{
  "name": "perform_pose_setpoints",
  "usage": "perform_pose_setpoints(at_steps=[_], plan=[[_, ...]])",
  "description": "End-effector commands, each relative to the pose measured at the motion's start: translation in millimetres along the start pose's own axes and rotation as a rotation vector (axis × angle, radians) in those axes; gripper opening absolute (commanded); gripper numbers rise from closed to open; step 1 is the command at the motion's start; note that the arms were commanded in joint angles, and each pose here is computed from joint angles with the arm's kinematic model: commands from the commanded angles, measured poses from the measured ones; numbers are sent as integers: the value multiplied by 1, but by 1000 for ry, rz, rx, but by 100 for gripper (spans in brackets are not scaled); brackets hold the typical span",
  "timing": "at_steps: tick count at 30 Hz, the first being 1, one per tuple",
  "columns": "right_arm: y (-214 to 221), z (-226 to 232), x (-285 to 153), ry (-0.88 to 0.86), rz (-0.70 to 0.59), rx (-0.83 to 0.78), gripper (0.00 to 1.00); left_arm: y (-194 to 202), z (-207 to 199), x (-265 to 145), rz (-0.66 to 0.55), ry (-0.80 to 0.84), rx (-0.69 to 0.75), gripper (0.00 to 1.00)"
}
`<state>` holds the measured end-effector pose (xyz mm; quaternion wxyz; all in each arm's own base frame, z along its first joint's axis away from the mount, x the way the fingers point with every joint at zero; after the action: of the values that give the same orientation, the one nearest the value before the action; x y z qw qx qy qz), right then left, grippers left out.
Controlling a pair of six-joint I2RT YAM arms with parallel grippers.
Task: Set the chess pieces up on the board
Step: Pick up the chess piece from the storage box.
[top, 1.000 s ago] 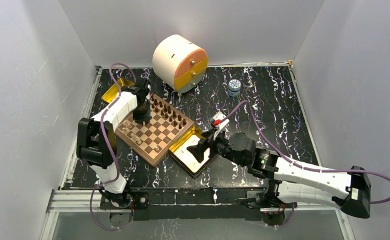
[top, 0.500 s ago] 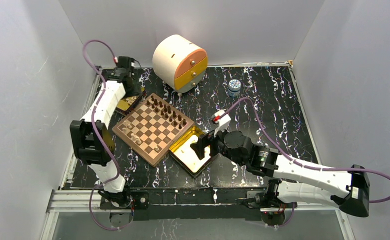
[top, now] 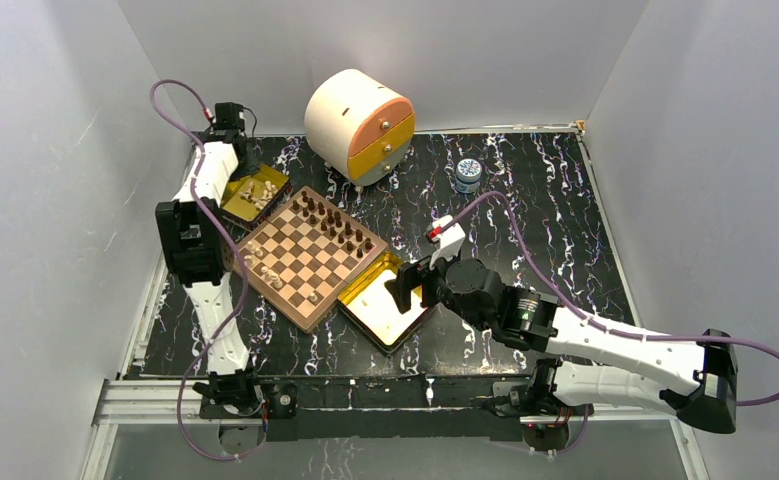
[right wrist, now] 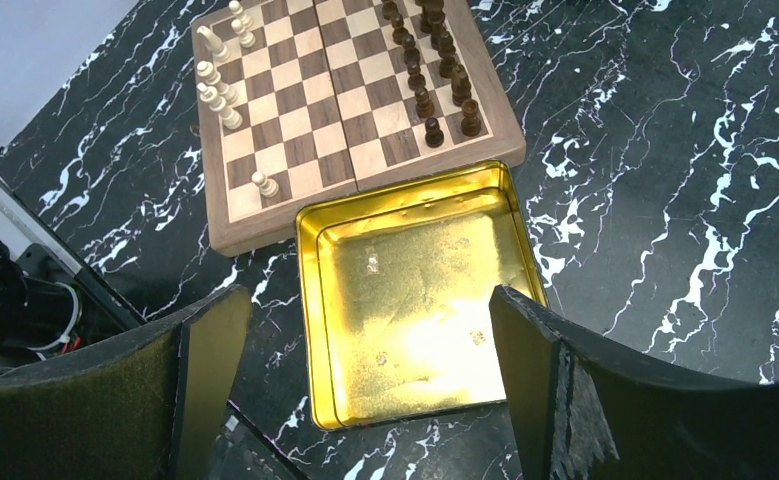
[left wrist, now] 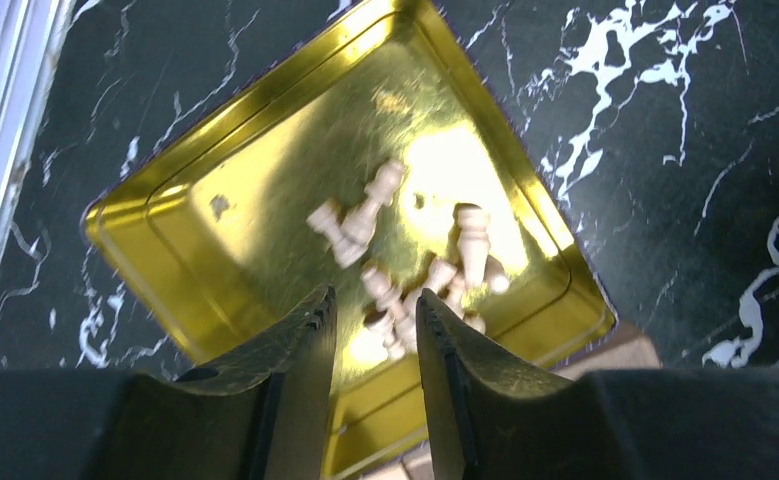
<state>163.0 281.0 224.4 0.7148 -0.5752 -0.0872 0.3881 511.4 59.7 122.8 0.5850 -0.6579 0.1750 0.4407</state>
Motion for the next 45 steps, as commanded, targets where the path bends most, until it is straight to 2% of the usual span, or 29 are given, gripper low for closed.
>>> perform_pose_setpoints(at_steps=[1, 7, 16, 45], plan=[[-34, 15, -1, -23, -75, 31, 99, -22, -4, 10, -40, -15, 49, 34], [-32, 19, 8, -22, -61, 16, 99, -8, 14, 28, 20, -99, -4, 37], [-33, 20, 11, -19, -62, -9, 99, 10, 10, 41, 44, -99, -68, 29], [-39, 15, 12, 1, -102, -37, 99, 38, 12, 76, 108, -91, -33, 31]])
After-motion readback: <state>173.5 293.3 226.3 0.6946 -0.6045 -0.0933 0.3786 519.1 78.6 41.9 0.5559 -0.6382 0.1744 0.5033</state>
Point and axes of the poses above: each gripper's point midway between its finger pads, its own x axis out along the fingers, its own z axis along the line the jaws close on, y = z × x, the point moved 1 cm from there along -x, back along the fingers, and after that the axes turned 5 degrees about x, right-handed, at the moved point
